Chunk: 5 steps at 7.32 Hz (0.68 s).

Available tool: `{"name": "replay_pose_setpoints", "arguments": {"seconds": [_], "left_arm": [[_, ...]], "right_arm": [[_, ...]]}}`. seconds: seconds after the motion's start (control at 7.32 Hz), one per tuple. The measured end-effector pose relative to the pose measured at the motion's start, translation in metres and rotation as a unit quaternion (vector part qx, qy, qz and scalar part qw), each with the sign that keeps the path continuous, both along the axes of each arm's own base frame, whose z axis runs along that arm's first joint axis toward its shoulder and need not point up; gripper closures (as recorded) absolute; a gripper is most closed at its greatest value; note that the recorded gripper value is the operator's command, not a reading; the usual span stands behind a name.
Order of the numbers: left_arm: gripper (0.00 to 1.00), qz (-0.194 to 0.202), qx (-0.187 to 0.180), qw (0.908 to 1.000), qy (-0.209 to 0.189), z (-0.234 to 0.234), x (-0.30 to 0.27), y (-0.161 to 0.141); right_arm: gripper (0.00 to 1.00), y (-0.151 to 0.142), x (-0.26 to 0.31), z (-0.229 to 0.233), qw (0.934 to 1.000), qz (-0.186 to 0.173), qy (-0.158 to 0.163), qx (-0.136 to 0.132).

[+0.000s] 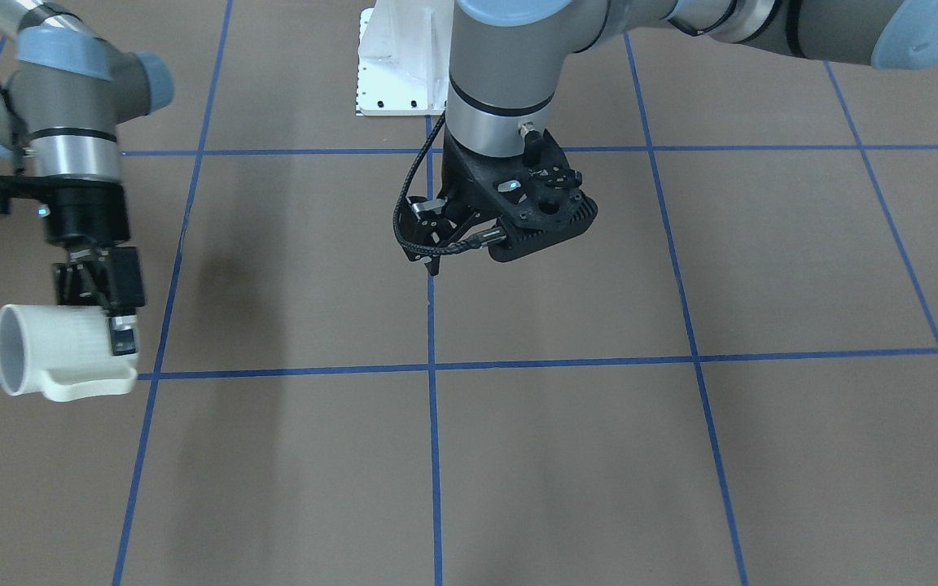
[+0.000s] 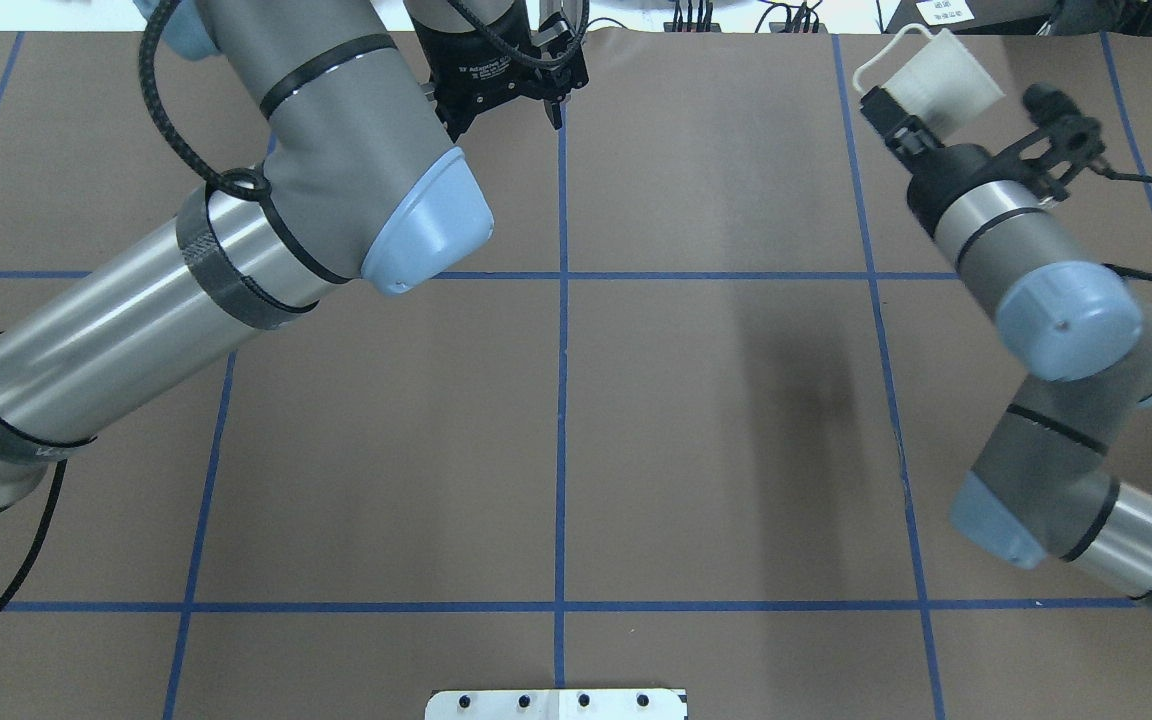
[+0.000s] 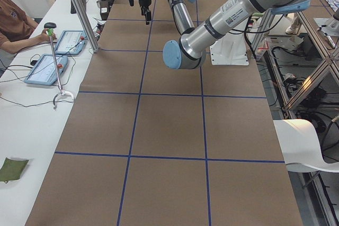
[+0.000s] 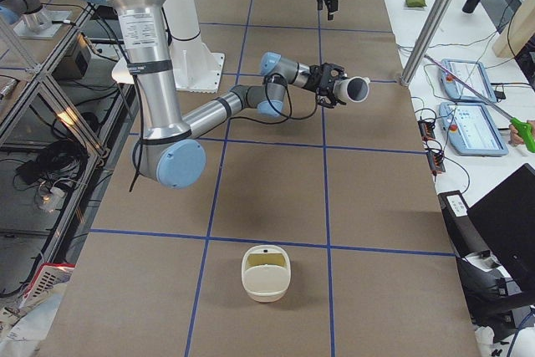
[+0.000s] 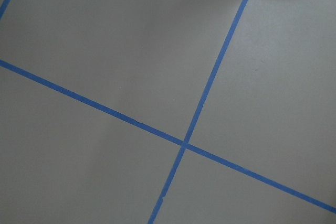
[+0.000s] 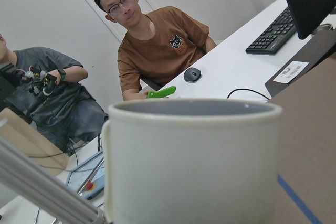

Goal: Left arm hands cup to right arm to dump lemon

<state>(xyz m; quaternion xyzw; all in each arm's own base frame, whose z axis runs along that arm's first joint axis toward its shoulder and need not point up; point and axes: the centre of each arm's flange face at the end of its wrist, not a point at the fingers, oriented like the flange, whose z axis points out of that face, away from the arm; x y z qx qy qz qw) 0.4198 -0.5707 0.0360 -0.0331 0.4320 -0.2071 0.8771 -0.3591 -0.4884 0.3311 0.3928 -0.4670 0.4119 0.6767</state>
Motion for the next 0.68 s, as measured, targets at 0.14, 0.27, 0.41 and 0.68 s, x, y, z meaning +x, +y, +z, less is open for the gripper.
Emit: {"name": "replay_pose_setpoints", "arguments": {"seconds": [0.14,0.27,0.41,0.68], "left_arm": [[0.00,-0.004,-0.002,0.9999,0.009,0.012,0.004,-0.002],[0.00,-0.021,-0.020,0.9994,0.019,0.015,0.006,-0.003],[0.00,-0.041,-0.041,0.9978,0.030,0.008,0.007,-0.002],[0.00,-0.056,-0.059,0.9960,0.038,-0.012,0.006,0.001]], "right_arm": [[0.76,0.022,-0.054,-0.034,0.9989,0.002,0.046,0.007],[0.74,0.048,-0.100,-0.058,0.9960,0.001,0.088,0.016],[0.74,0.071,-0.144,-0.072,0.9912,0.007,0.129,0.027],[0.69,0.092,-0.216,-0.088,0.9781,0.032,0.200,0.047]]}}
